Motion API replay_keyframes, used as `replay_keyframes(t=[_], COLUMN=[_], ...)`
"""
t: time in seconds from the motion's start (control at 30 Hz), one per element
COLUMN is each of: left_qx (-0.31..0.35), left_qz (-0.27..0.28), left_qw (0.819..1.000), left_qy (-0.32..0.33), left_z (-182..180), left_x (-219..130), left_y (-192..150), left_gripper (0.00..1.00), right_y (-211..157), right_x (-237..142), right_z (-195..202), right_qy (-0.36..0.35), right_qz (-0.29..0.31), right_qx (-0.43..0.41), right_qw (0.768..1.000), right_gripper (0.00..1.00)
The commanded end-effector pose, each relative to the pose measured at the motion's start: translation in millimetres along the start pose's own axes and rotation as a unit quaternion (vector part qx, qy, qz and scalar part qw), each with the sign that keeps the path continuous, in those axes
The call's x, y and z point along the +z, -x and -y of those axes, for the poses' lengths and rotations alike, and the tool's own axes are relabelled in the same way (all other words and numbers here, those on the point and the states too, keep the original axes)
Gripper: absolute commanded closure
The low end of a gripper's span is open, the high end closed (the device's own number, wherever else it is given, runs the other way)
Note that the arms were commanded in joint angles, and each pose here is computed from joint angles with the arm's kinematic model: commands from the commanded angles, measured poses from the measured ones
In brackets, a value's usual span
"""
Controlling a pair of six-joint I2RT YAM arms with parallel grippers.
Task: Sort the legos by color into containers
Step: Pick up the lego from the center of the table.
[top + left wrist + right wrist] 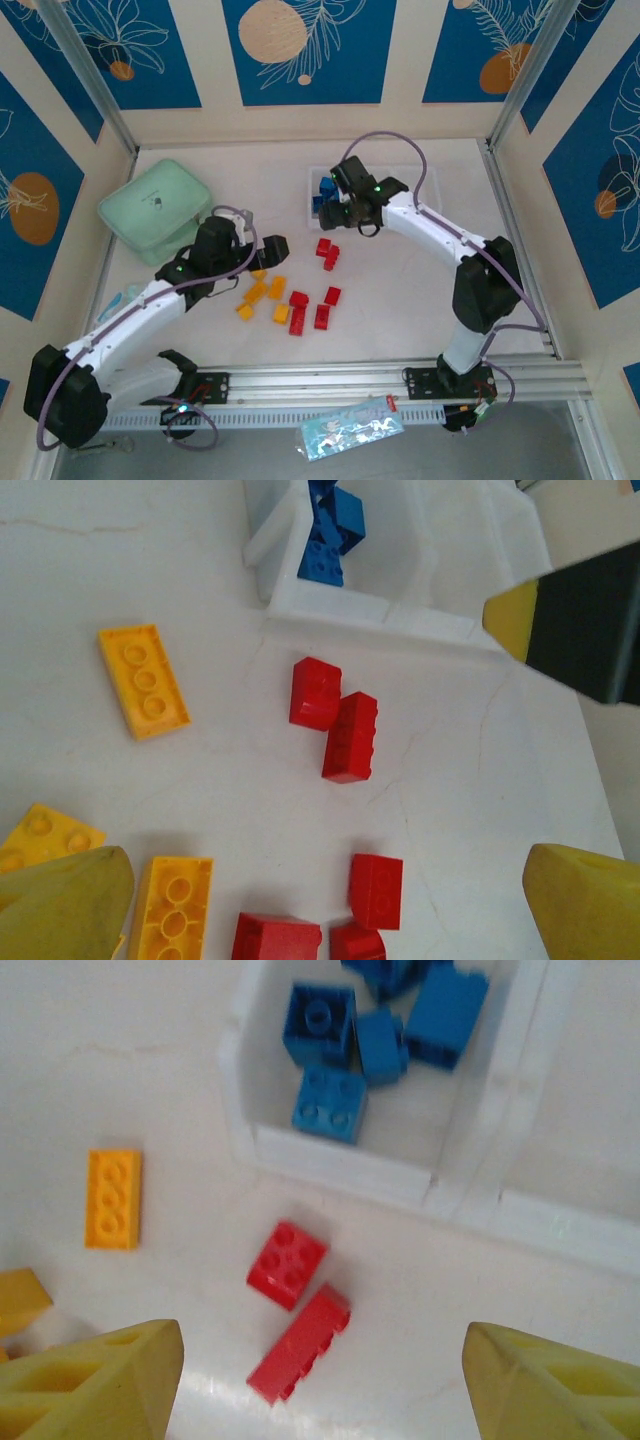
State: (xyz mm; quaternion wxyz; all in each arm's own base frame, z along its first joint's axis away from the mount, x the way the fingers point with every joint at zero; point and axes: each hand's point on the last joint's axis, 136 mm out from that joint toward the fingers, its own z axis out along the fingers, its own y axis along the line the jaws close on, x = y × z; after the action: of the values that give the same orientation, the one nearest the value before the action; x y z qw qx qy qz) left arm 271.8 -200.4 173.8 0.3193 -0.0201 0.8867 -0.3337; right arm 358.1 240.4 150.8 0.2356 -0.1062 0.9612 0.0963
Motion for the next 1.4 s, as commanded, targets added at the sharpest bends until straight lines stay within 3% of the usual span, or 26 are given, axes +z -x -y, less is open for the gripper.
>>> replay_keyframes(t=[0.0,0.27,0.63,1.03,1.37], left_qx=[-0.003,-0.003,-0.006,0.002,0.003], left_qz=[-0.011,-0.02,-0.018,-0.016,-0.014], left_qw=[1.0,1.0,1.0,1.0,1.0], left_qy=[-0.016,-0.02,-0.01,-0.005,-0.012], left_z=[4,7,5,6,10], left_x=[-2,4,7,6,6], left_y=[-13,-34,-42,-38,-35], left_gripper=[0.01,0.01,0.01,0.01,0.01], right_y=[-30,-73,-86,-83,-89], right_x=[5,36,76,96,84], right_z=[-5,-21,-26,-16,1], right_qy=[0.01,0.031,-0.007,-0.023,-0.049], right_qz=[-0.026,-0.063,-0.092,-0.087,-0.079], right_qx=[0.027,0.084,0.103,0.103,0.094], right_qw=[0.999,0.994,0.99,0.991,0.991], right_gripper=[0.24,0.24,0.3,0.49,0.68])
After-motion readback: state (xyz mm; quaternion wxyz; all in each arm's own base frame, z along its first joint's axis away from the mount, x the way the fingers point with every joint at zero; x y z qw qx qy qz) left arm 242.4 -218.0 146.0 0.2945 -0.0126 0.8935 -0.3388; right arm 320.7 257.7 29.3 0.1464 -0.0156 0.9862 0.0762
